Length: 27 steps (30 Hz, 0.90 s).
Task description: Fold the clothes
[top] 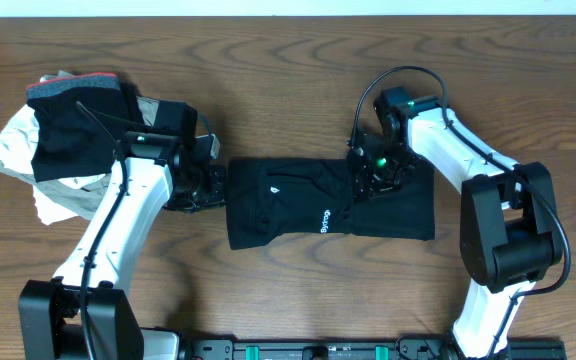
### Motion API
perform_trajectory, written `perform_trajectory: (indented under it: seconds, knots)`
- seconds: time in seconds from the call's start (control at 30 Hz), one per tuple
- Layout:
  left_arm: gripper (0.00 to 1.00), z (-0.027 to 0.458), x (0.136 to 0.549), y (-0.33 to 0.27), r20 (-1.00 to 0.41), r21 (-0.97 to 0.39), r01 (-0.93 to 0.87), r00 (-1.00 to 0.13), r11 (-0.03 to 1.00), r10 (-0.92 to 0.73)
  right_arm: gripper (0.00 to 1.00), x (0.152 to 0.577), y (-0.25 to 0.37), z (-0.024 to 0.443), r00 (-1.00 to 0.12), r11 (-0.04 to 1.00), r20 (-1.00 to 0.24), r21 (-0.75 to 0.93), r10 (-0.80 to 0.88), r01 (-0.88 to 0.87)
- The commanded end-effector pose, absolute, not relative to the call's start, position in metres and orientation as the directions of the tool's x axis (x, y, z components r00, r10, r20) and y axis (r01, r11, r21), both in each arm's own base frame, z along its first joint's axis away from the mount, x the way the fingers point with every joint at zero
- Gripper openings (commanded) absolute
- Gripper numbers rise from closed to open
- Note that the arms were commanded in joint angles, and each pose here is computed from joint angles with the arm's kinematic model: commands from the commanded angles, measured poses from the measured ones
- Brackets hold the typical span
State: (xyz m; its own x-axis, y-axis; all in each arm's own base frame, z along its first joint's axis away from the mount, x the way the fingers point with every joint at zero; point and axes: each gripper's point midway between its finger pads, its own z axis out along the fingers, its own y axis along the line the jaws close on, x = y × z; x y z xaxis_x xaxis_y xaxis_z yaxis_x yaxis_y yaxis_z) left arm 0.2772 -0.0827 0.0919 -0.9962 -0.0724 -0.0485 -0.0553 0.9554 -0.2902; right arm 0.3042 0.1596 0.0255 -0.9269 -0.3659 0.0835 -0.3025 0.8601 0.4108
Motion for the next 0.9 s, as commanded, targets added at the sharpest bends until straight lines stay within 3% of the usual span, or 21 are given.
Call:
perform_trajectory:
  seconds: [0.0, 0.2, 0.37, 0.4, 0.57, 0.63, 0.87]
  knots:
    - [0.23, 0.098, 0.28, -0.084, -0.063, -0.298, -0.054, -0.995, 0.953, -0.076, 0.31, 0.303, 0.172, 0.035, -0.912, 0.815, 0.039, 0.466, -0.408, -0.345]
    - [0.23, 0.097, 0.279, -0.084, -0.061, -0.298, -0.055, -0.995, 0.953, -0.076, 0.21, 0.306, 0.149, 0.026, -0.93, 0.891, 0.09, 0.332, -0.357, -0.31]
    - [0.24, 0.096, 0.278, -0.084, -0.057, -0.297, -0.056, -0.995, 0.953, -0.076, 0.22, 0.317, 0.144, 0.042, -0.944, 0.91, 0.043, 0.286, -0.326, -0.301]
    - [0.38, 0.096, 0.278, -0.084, -0.057, -0.297, -0.056, -0.995, 0.953, -0.076, 0.22, 0.32, 0.145, 0.05, -0.945, 0.908, 0.018, 0.285, -0.326, -0.308]
    - [0.74, 0.094, 0.285, -0.085, -0.078, -0.301, -0.05, -0.994, 0.952, -0.077, 0.29, 0.34, 0.142, 0.091, -0.94, 0.909, -0.133, 0.245, -0.314, -0.338]
    - [0.76, 0.091, 0.289, -0.085, -0.081, -0.302, -0.049, -0.994, 0.952, -0.077, 0.33, 0.345, 0.135, 0.098, -0.944, 0.925, -0.16, 0.209, -0.289, -0.319]
    - [0.79, 0.07, 0.302, -0.105, -0.064, -0.394, 0.013, -0.998, 0.919, -0.013, 0.33, 0.34, 0.127, 0.09, -0.952, 0.937, -0.13, 0.186, -0.276, -0.297]
